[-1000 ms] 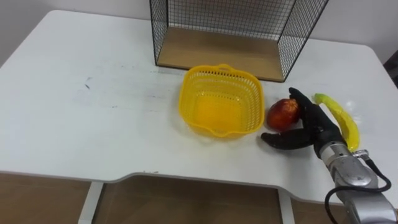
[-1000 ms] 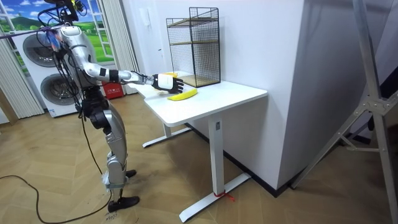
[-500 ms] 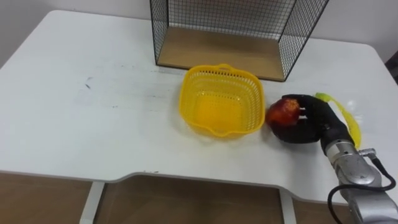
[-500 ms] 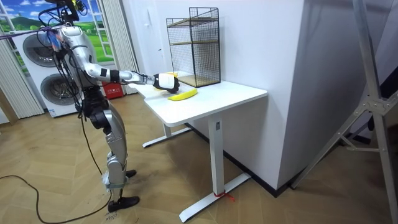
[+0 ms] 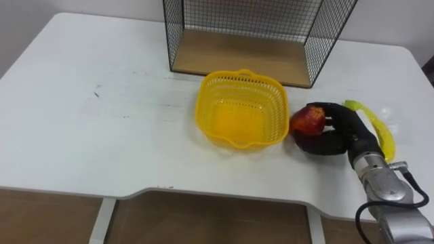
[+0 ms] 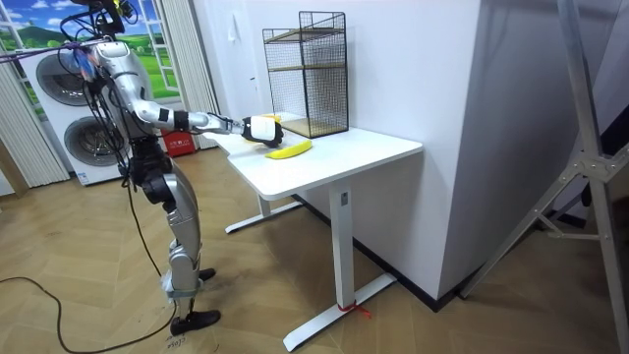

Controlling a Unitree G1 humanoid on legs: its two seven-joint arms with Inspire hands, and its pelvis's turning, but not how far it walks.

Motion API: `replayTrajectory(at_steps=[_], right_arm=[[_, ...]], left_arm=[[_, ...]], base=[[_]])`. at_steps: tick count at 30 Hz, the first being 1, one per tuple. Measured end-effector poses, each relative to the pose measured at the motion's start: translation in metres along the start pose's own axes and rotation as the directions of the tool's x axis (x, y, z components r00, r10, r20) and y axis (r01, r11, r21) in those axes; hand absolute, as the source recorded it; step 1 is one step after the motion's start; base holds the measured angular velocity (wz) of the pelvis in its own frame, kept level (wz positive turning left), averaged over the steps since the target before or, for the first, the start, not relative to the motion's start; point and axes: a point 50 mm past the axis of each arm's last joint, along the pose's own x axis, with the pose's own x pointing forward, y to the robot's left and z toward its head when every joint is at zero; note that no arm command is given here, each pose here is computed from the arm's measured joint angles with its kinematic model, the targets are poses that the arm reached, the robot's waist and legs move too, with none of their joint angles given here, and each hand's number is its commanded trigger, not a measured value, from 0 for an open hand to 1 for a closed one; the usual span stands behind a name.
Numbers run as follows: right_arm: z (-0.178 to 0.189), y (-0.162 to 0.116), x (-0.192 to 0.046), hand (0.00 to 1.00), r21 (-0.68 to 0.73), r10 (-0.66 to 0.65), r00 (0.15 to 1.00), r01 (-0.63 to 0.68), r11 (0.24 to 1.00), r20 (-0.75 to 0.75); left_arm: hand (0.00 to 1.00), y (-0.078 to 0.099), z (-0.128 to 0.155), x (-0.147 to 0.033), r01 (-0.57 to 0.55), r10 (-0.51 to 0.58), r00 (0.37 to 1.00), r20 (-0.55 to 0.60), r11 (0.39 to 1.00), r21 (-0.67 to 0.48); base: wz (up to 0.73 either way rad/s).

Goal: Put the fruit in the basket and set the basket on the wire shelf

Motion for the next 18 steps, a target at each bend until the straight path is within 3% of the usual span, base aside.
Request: replayTrajectory(at_steps=[11,18], right_arm=[[0.002,-0.002,0.000,1.00,0.053,-0.037,0.999,0.037,0.998,0.010],[0.022,-0.008,0.000,1.00,0.094,-0.080,0.993,0.071,0.993,0.092]], left_arm=[[0.00,-0.001,0.002,0.000,0.013,-0.014,1.000,0.014,1.000,0.011],[0.00,0.000,0.008,0.000,0.013,-0.014,0.999,0.050,1.000,0.009]], base=[[0.00],[0.00]])
